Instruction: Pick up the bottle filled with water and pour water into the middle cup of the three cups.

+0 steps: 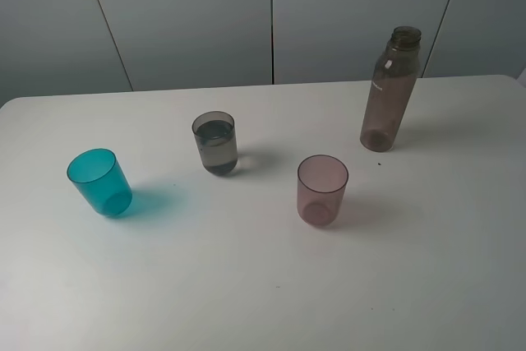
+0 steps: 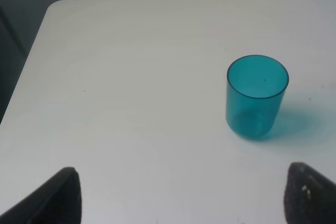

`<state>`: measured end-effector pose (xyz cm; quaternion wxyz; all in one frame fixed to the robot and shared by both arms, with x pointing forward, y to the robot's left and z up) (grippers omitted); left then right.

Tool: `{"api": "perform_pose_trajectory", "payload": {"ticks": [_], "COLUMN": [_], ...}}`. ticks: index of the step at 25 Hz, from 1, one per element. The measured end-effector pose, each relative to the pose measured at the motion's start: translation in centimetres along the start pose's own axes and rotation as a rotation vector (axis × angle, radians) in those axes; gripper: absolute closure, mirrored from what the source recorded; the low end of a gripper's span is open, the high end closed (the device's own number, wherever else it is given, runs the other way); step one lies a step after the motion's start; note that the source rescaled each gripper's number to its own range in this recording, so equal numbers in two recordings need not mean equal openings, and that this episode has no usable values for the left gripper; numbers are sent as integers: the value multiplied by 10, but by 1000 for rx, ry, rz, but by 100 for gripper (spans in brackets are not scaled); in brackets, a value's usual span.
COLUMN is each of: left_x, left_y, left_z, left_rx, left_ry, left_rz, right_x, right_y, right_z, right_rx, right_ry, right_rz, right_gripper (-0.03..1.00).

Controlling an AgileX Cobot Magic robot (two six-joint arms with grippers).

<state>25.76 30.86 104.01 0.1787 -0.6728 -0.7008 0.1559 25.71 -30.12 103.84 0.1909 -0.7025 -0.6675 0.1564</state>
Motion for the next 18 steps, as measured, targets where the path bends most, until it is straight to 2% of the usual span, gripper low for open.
{"api": "perform_pose_trajectory", "payload": {"ticks": [18], "left_x": [0], "left_y": [0], "left_z": [0], "left_rx": [0], "left_ry": [3], "left_rz": [0], "right_x": [1], "right_y": [0], "right_z": [0], "right_rx": [-2], "right_ry": [1], "right_rz": [-5], "right_gripper": [-2]}}
Point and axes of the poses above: a point on each arm's last joint axis where the gripper is mounted, y pointing out along that axis toward the gripper, x along the wrist's bending axis when the last joint is at zero, z = x × y, the point moved 3 cm from there along y, pointing out along that axis toward the gripper
